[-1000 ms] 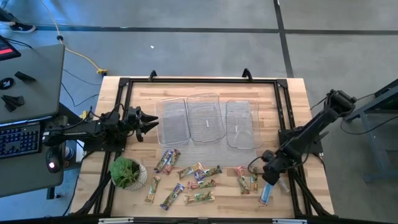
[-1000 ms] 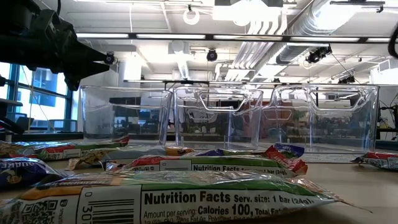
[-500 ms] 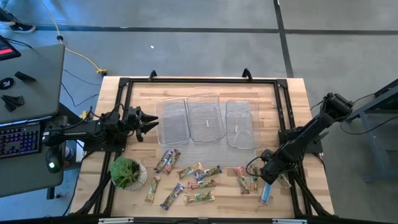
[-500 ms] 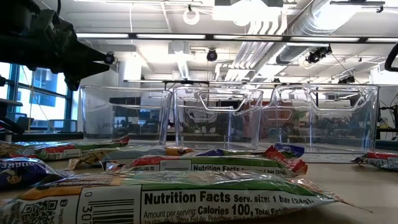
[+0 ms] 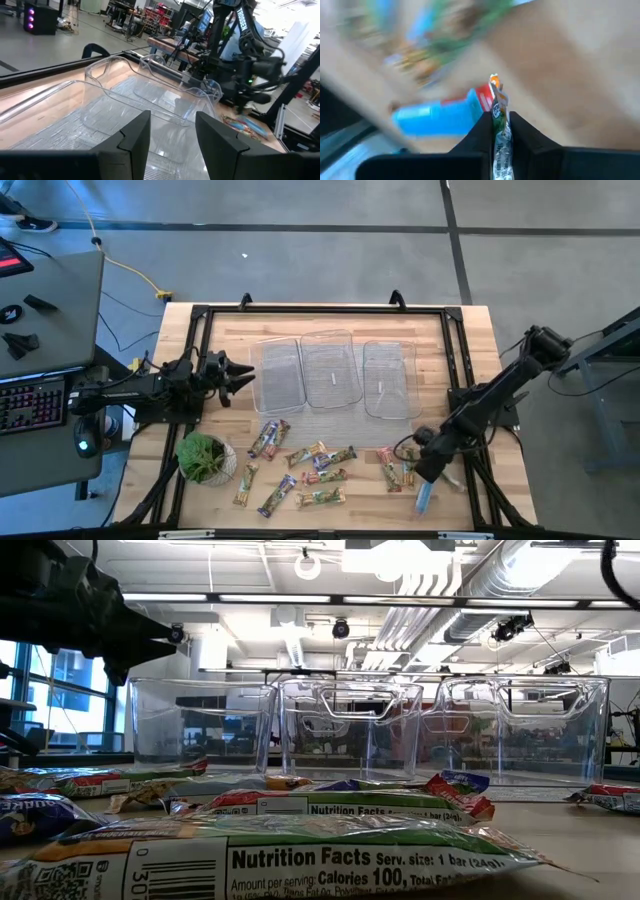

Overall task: Pick and place Granola Bars by type
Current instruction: Put the orange granola bar into the right transparent bin

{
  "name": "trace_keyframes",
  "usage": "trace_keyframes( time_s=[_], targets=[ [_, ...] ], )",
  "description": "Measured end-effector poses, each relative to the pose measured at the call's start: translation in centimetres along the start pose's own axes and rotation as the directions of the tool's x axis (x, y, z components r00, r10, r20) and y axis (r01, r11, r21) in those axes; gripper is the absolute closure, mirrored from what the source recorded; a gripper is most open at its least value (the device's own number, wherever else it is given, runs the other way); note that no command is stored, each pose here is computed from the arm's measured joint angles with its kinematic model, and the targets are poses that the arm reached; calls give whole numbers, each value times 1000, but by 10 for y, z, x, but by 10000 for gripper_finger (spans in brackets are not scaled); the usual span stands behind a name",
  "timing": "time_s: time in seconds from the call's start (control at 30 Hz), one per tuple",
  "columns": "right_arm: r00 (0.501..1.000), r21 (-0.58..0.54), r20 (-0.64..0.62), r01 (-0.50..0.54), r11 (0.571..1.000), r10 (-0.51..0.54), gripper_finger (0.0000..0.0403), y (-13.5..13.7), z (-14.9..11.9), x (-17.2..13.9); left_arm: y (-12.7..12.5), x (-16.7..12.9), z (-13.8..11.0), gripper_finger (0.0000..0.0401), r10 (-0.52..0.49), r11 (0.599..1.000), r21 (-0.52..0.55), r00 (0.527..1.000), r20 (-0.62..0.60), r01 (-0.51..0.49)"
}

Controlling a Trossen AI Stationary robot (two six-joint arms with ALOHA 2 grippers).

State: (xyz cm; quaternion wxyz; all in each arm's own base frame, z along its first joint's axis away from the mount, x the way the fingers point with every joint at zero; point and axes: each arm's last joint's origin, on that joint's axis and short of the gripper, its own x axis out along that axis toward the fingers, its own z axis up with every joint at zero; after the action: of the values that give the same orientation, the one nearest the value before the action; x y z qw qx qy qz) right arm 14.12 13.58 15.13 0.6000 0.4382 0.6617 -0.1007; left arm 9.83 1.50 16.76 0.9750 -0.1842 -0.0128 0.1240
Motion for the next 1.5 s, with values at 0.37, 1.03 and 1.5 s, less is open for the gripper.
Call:
trace_keyframes(
  time_s=[0.37,1.03,1.5],
  targets=[
    [815,-342,468,-188,921,341,393,16,29,-52,0,0,0,252,9,1000,1,1000,4,-9],
    [158,-211,975,471,857,153,395,16,80,-154,1,0,0,252,25,999,-26,1000,13,-25],
    [249,183,918,425,886,-309,393,-46,172,-150,1,0,1,252,29,997,-73,999,16,-27]
  ],
)
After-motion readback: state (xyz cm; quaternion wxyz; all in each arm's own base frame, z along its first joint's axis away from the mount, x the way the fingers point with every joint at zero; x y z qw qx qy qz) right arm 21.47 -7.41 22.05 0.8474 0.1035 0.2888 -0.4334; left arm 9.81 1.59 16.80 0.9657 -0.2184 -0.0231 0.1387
